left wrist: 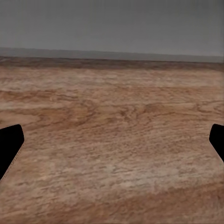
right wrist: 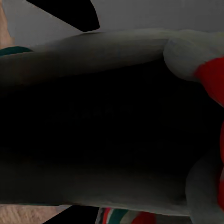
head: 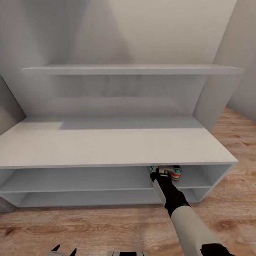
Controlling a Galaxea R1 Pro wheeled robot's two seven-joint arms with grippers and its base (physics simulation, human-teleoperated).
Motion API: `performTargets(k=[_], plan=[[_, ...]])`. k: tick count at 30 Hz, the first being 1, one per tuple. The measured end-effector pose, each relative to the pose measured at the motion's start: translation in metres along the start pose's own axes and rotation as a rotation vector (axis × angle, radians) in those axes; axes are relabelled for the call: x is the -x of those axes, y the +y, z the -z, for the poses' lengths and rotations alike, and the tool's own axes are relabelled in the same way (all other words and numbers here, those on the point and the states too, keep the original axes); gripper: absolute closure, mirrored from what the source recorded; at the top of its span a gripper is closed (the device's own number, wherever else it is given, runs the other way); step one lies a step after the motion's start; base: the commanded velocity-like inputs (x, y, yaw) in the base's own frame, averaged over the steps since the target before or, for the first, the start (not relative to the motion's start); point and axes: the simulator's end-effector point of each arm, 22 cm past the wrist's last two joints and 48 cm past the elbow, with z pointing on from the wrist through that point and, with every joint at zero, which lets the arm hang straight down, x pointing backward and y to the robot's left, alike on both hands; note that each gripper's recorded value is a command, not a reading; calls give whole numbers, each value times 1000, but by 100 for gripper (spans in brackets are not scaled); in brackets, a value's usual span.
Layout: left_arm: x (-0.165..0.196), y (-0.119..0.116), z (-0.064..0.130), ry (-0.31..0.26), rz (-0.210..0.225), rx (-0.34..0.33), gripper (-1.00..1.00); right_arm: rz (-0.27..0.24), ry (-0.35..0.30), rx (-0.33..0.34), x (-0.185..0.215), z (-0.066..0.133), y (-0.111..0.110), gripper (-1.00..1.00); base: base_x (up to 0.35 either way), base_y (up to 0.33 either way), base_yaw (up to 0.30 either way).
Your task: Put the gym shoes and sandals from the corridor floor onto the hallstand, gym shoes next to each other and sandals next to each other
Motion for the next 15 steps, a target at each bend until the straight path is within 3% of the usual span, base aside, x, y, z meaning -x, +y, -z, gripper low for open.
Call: performTargets(k=[15], plan=[[0, 0, 0, 0, 0, -1, -100, 0, 0, 0, 0, 0, 0, 100, 27, -1, 0]])
